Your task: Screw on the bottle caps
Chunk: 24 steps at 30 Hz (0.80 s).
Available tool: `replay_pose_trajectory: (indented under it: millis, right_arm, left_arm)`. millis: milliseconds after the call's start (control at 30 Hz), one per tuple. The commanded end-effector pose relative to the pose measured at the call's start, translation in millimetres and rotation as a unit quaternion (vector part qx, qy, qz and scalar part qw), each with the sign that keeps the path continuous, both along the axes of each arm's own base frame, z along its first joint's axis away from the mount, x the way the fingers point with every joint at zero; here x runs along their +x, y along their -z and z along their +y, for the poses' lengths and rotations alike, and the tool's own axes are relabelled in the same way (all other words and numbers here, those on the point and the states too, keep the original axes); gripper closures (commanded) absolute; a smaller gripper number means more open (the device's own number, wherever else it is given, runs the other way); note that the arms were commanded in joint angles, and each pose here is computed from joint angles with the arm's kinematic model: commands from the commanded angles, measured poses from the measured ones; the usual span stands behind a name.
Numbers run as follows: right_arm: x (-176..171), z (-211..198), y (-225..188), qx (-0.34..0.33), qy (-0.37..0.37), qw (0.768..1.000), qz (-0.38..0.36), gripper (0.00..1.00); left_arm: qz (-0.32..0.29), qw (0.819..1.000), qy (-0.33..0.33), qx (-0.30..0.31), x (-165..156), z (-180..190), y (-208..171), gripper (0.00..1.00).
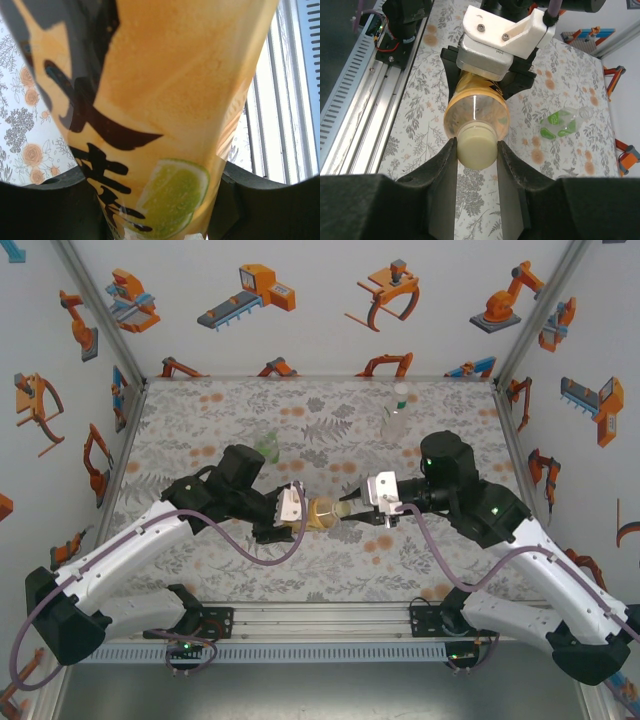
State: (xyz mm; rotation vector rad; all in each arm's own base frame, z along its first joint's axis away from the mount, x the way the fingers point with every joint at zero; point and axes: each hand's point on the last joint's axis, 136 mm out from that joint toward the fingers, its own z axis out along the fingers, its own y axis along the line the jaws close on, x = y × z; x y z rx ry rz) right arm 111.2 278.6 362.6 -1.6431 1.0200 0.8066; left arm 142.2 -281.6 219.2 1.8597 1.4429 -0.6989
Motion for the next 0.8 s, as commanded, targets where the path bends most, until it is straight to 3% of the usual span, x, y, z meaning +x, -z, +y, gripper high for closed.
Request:
replay_pose_trajectory:
  millis: [0, 100, 200, 300, 433, 633, 700, 767]
  right_arm:
    - [8.2, 6.4, -2.3, 0.008, 0.029, 0.998, 0.052, 0.89]
    - [24.6, 10.7, -6.2, 0.034, 0.086, 0.988, 0.125, 1.00]
    - [44.2, 12.6, -11.3, 0.082, 0.148, 0.966, 0.196, 1.00]
    - [67.1, 9.1, -14.1, 0.148, 0.214, 0.922, 0.287, 1.00]
    - [100.0, -1.5, 1.8, 0.212, 0.308, 0.822, 0.431, 1.00]
    - [120.7, -19.7, 45.6, 0.190, 0.435, 0.642, 0.601, 1.00]
    - [119.9, -21.2, 51.9, 0.184, 0.448, 0.608, 0.629, 1.00]
    - [119.1, -19.8, 54.3, 0.180, 0.447, 0.601, 0.638, 1.00]
  left_arm:
    - [-0.028, 0.999, -0.019, -0.010, 9.6, -1.2, -16.0, 1.00]
    - [-0.041, 0.998, -0.042, -0.002, 19.1, 0.6, -15.2, 1.00]
    - [-0.052, 0.997, -0.060, -0.003, 26.5, 1.2, -16.4, 1.00]
    - [-0.062, 0.994, -0.093, 0.004, 39.3, 2.1, -14.0, 1.00]
    - [-0.071, 0.989, -0.129, 0.025, 56.4, 3.9, -7.7, 1.00]
    - [-0.079, 0.984, -0.153, 0.035, 67.8, 4.0, -4.6, 1.00]
    - [-0.077, 0.985, -0.154, 0.036, 67.7, 3.8, -3.4, 1.00]
    - [-0.075, 0.985, -0.150, 0.033, 66.9, 2.2, -4.7, 1.00]
